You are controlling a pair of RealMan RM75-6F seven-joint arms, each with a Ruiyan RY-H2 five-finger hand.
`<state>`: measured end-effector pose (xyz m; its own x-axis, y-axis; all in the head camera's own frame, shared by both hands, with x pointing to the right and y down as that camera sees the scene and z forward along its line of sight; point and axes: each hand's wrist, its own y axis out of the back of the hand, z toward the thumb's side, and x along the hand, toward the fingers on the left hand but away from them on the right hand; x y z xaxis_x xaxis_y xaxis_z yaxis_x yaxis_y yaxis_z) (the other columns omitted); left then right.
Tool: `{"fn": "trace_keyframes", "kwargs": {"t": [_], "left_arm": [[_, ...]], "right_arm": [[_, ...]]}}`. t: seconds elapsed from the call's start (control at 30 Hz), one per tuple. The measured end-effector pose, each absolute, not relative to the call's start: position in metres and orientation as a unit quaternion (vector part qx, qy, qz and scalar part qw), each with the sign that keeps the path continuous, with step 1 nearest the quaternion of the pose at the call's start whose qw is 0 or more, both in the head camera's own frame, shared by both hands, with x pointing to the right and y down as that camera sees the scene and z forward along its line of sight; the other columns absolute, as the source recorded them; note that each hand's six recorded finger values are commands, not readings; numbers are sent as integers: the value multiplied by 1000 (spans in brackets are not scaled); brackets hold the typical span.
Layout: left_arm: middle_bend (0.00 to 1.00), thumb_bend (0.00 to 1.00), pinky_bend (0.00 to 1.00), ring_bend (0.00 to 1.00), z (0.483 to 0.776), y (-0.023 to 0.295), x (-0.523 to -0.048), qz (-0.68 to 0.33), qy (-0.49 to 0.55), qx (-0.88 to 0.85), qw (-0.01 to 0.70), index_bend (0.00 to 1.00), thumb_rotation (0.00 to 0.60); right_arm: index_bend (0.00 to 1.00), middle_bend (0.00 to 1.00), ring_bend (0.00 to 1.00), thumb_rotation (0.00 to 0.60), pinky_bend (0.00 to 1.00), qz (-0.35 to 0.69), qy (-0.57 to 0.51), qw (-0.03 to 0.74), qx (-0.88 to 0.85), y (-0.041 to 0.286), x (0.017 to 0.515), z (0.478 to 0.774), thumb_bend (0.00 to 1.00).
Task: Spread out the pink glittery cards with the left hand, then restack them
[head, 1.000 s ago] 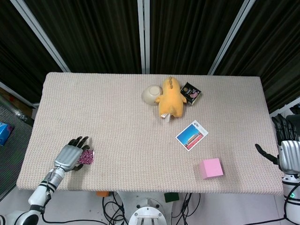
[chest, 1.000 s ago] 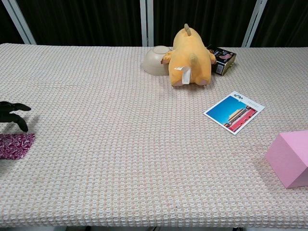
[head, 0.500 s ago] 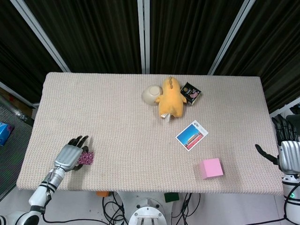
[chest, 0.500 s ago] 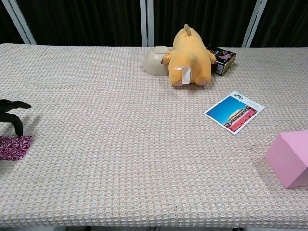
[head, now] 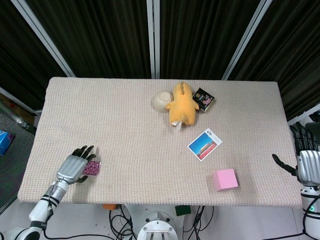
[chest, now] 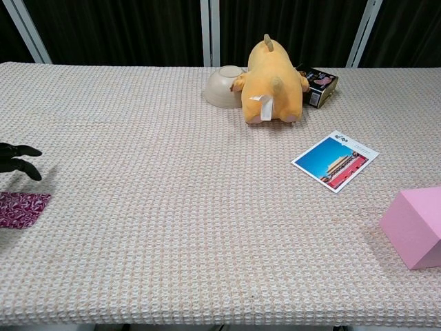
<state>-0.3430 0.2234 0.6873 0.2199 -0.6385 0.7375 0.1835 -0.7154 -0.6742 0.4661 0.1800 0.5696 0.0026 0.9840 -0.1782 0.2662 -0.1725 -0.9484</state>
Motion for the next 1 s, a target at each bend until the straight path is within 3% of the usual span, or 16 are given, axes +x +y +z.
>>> {"fn": "trace_keyframes", "kwargs": {"t": [0.2,0.47,0.63,0.77,0.8,0.9,1.0], "left_arm": [[0,203,139,0,681,225,-343,-601,167,-702,343,185,600],[0,200,140,0,651,219,-357,-599,223,-684,352,171,582],[0,178,140,0,619,208,-381,-590,313,-642,375,136,374],[0,166,140,0,590,207,-413,-580,398,-594,391,111,85],[0,166,140,0,584,209,-422,-578,414,-583,393,91,44],[0,169,139,0,572,221,-449,-584,446,-552,396,62,1],[0,177,140,0,569,230,-462,-588,459,-540,390,61,0]], "right_arm": [[0,0,0,600,0,475,-521,379,-599,179,466,567,462],[0,0,0,600,0,475,-520,381,-599,180,466,565,459],[0,0,0,600,0,486,-508,384,-599,186,469,567,423],[0,0,0,600,0,514,-483,387,-594,193,474,570,384],[0,0,0,600,0,525,-474,386,-592,197,475,571,383],[0,0,0,600,0,550,-454,377,-591,205,479,574,383],[0,0,0,600,0,572,-439,368,-588,213,483,579,383]]}}
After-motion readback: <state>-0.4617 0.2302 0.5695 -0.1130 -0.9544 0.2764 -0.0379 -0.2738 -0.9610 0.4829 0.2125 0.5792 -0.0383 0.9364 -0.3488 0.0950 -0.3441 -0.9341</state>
